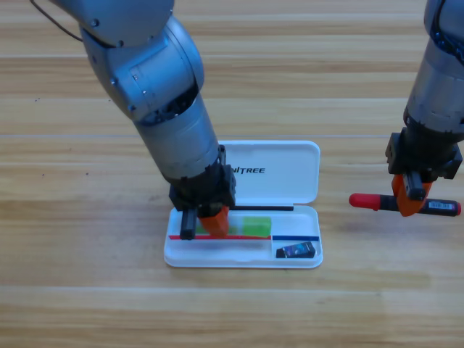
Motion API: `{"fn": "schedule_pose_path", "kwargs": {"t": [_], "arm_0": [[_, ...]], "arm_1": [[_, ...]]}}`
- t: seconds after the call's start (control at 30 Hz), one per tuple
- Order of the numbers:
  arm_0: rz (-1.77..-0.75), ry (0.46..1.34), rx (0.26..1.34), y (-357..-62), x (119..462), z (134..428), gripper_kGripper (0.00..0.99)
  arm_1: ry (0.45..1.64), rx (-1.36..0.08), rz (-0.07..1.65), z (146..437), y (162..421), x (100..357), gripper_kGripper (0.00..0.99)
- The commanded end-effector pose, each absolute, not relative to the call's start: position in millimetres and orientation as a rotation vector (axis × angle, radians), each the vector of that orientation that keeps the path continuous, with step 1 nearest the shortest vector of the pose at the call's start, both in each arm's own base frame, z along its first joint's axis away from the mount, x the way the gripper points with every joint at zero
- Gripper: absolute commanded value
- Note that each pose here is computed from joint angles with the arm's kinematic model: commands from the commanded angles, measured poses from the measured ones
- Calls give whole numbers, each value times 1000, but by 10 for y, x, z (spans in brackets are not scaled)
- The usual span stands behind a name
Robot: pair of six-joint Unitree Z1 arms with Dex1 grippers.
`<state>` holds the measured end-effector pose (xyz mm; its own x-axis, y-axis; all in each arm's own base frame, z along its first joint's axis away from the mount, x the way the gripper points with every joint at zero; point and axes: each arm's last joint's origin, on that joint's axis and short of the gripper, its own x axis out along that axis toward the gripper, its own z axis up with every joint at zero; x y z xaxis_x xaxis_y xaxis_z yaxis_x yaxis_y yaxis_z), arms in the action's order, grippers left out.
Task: Clean up eraser and pencils
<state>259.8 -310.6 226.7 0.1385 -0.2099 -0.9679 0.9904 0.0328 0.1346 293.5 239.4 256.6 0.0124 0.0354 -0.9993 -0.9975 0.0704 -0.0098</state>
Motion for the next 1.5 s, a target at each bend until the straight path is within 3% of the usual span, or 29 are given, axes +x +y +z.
{"fn": "schedule_pose_path", "kwargs": {"t": [0.03,0.43,0.5,0.53,0.6,0.63,0.67,0.9,1.07,1.2,1.37,1.5], "arm_0": [[-1213,1001,1098,-3165,2544,2096,0],[-1216,1004,1099,-3128,2513,2112,12],[-1219,1009,1101,-3121,2506,2104,183],[-1218,1015,1100,-3116,2502,2100,345],[-1210,1020,1094,-3106,2503,2112,815],[-1208,1020,1091,-3101,2499,2120,922],[-1207,1020,1087,-3096,2502,2126,968],[-1208,1003,1087,-3081,2497,2181,990],[-1188,977,1079,-2910,2474,2437,990],[-1136,944,1030,-2506,2413,2843,990],[-1014,900,927,-1774,2336,3381,990],[-945,897,884,-1332,2316,3528,990]], "arm_1": [[1220,-1145,1207,2551,2429,2832,0],[1213,-1144,1208,2535,2488,2864,0],[1216,-1143,1207,2528,2505,2866,0],[1214,-1144,1208,2529,2514,2868,0],[1207,-1143,1207,2540,2528,2875,0],[1207,-1142,1208,2538,2532,2878,0],[1206,-1143,1206,2538,2536,2884,0],[1188,-1141,1225,2592,2601,2842,0],[1143,-1157,1269,2736,2859,2745,0],[1132,-1183,1297,2747,3168,2707,0],[1124,-1208,1324,2640,3501,2700,0],[1140,-1241,1346,2465,3720,2696,0]]}}
